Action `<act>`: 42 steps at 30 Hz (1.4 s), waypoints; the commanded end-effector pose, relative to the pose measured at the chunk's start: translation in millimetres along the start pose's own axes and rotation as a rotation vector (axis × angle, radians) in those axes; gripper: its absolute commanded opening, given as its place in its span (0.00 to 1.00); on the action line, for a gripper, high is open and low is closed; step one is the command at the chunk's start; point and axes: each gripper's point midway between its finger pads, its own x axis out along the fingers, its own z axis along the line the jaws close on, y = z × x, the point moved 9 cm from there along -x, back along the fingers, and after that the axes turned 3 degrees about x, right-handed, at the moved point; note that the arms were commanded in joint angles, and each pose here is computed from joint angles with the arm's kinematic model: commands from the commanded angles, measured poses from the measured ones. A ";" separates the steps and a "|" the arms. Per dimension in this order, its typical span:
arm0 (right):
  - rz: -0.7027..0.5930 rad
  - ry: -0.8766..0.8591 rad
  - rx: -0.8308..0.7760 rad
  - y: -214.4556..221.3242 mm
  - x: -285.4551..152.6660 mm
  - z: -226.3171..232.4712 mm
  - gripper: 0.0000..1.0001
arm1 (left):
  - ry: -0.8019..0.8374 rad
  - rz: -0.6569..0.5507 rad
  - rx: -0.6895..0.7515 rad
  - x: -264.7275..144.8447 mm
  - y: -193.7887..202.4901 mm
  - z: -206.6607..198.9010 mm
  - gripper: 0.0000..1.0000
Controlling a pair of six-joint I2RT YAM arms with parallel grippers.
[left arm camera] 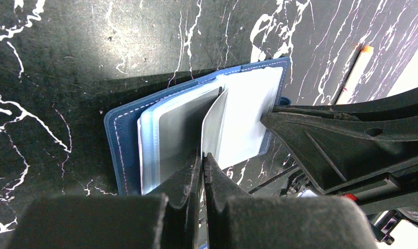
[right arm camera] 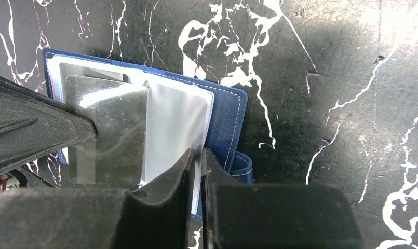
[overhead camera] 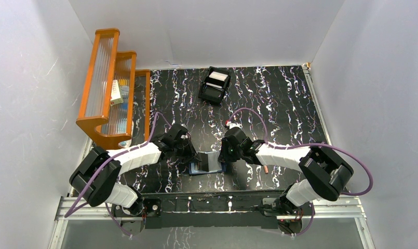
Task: Put the credit cards into the card holder
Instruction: Insert the credit card into the card holder.
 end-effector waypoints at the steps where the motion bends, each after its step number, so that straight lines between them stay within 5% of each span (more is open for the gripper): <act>1: 0.020 0.025 -0.004 6.1 2.3 -4.7 0.18 | -0.099 0.018 -0.016 -1.7 5.6 13.4 0.00; 15: 0.023 0.012 0.000 5.6 2.1 -2.5 0.18 | -0.039 0.043 -0.057 15.5 1.7 4.8 0.00; 36: 0.032 -0.033 0.032 10.1 1.5 -1.2 0.20 | -0.002 -0.147 -0.021 16.8 4.8 13.3 0.00; 42: 0.024 -0.061 0.050 5.8 -5.1 5.4 0.26 | -0.038 -0.137 0.008 11.7 4.6 12.6 0.25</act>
